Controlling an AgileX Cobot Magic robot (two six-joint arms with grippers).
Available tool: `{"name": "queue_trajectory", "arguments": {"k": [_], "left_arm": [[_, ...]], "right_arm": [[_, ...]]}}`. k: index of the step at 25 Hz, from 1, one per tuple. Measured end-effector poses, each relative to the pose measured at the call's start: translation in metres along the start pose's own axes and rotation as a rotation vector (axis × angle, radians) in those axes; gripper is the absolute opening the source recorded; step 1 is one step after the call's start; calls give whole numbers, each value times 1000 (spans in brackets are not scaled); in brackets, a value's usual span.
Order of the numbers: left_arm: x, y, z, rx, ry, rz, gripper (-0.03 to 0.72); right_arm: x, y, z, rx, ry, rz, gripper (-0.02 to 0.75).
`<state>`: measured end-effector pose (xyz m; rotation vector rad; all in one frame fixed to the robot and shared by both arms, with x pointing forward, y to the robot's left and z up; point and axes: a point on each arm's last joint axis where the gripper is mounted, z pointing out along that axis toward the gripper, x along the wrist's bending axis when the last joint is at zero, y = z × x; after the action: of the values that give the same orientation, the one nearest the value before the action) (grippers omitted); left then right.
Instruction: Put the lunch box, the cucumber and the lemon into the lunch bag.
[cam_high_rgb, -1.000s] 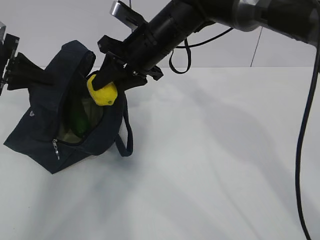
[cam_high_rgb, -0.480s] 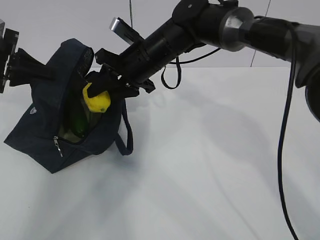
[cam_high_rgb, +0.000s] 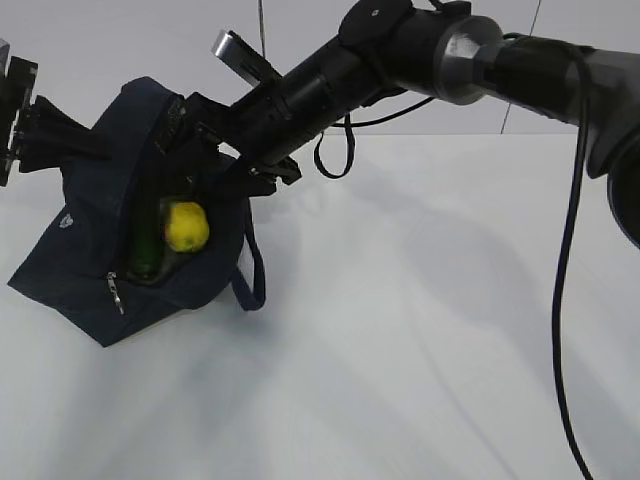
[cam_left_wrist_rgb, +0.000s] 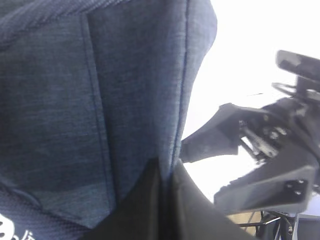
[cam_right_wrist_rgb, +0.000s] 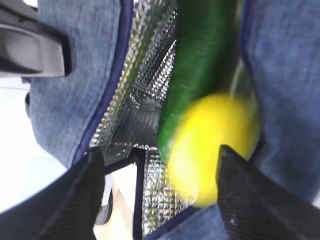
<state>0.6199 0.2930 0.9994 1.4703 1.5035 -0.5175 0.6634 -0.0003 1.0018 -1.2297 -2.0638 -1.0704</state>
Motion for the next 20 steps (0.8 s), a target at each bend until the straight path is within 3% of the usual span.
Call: {"name": "queue_trajectory", "arguments": {"k": [4,7,15,20], "left_arm": [[0,0,0,0,0,0,-6],[0,0,0,0,0,0,-6],[0,0,0,0,0,2,-6],[0,0,0,0,0,8,-6]], "right_arm": [[2,-3,-2,45,12,-8,529],[1,0,-12,63,-29,-58,530],[-16,11,-41,67,-364,-133,530],[-15,11,-40,63,-343,-106,530]]}}
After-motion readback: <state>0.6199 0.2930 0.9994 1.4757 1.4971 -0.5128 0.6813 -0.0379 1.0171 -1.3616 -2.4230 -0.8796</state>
